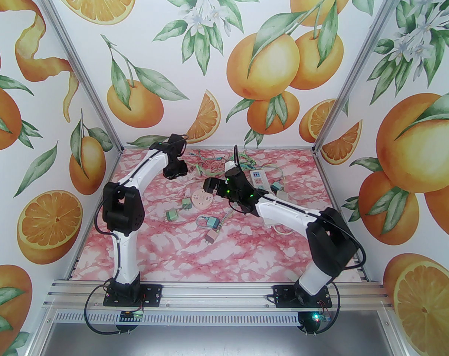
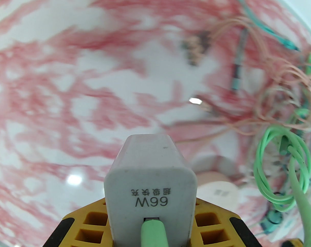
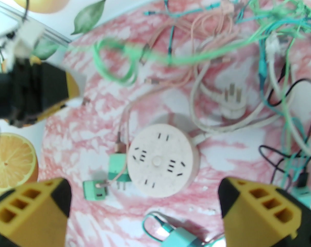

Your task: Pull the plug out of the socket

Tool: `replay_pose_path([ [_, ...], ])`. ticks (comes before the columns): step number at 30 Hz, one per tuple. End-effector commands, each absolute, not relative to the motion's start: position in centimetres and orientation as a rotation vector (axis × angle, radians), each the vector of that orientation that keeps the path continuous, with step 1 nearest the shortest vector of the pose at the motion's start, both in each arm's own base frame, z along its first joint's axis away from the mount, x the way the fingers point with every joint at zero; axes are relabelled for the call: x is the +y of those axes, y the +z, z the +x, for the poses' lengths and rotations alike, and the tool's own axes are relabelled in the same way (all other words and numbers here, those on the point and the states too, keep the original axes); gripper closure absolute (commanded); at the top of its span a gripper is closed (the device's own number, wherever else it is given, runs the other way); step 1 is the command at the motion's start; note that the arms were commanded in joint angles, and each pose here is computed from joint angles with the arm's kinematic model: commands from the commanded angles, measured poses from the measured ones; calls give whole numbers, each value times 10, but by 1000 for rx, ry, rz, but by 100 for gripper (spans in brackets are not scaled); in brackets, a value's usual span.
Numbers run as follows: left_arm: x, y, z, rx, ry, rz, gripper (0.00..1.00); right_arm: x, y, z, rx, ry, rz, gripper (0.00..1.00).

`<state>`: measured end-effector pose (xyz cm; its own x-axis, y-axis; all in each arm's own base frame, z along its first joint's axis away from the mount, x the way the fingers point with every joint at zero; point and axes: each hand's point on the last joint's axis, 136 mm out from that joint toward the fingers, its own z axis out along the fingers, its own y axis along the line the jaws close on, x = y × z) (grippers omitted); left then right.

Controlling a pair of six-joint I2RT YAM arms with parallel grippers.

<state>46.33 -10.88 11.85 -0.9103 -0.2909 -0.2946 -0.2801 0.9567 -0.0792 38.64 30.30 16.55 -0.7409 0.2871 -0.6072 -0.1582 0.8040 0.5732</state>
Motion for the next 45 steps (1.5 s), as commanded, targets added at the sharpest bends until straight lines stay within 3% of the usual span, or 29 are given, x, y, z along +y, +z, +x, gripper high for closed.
replay_pose_path([
  [1,-81,131,461,2784,78,-312,100,281,171,386,2267,726,118,0],
  [15,-13,94,444,2878,753,-4,92,263,165,381,2289,687,173,0],
  [20,-7,73,438,2927,837,65,88,261,168,382,2284,685,180,0],
  [23,-9,60,433,2958,823,88,79,261,168,381,2285,683,181,0],
  [26,-15,51,428,3000,769,90,63,260,169,381,2284,683,182,0],
  [29,-18,50,426,3010,732,82,57,260,169,380,2282,682,182,0],
  [30,-23,51,425,3013,680,64,49,259,170,381,2279,678,185,0],
  [31,-35,58,423,3015,548,29,25,256,171,381,2274,657,188,0],
  [34,-41,69,420,3004,471,-3,8,252,174,382,2271,624,187,0],
  [37,-53,82,417,2980,332,-28,0,242,177,383,2265,573,194,0],
  [45,-70,146,422,2710,-106,-188,0,188,188,382,2220,353,240,0],
])
